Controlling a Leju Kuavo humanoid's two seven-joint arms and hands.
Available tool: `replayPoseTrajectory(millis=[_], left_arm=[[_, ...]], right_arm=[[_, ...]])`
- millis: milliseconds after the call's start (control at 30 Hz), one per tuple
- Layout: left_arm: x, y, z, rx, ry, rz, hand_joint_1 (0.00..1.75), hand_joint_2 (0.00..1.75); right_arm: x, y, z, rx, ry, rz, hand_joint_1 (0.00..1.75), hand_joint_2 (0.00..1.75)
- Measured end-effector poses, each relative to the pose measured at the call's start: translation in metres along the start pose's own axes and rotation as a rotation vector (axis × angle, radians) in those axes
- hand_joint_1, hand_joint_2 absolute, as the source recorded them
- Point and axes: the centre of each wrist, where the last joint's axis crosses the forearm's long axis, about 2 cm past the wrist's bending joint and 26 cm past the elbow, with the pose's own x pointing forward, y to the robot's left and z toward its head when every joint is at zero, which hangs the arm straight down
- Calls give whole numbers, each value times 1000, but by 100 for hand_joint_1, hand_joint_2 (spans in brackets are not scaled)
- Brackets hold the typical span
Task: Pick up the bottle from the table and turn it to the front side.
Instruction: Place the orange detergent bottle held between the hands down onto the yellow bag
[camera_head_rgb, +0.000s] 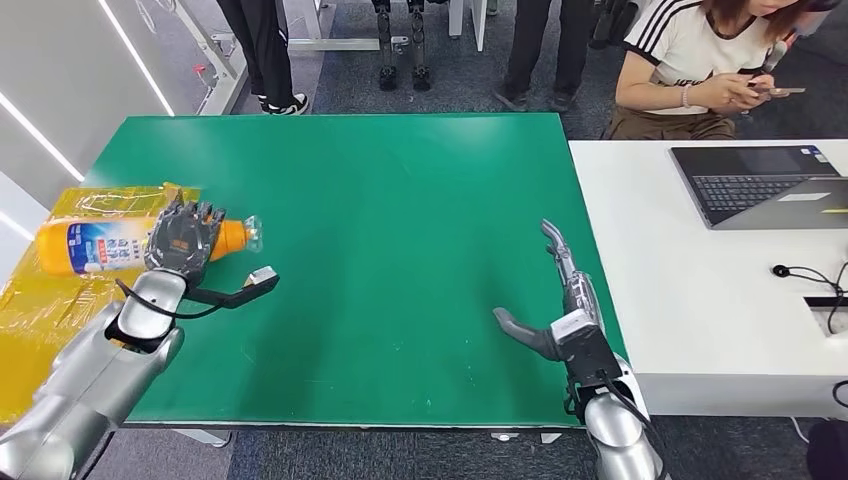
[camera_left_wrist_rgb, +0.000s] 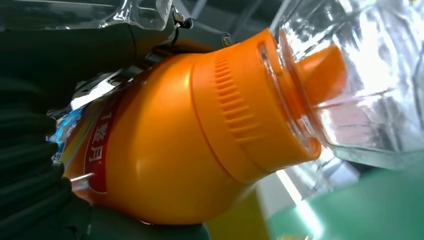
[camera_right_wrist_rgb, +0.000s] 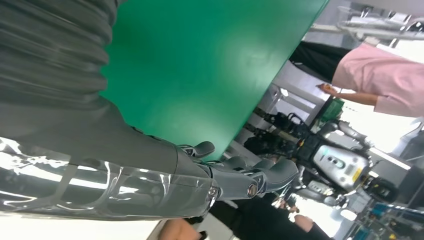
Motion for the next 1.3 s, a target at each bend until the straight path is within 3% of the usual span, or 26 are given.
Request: replayPoseTrajectory(millis=[200,500,633,900,1300], left_arm=[[7,-40,46,-165,-14,13,175,175],[14,-60,72,-245,-58,52,175,175],[26,-61,72,-171,-116,87,0,175],[66,-42,39,-37,-151,135,0,175],[81,-35,25,-12,-193,140,0,175]], right_arm=[[-4,-8,11,-18,29,-1,0,175],[-5,-10,13,-16,31,-6,0,175],[-3,-10,12,-5,24,-4,0,175],[4,-8,8,13,8,17,0,175],[5,-8,8,13,9,18,0,175]])
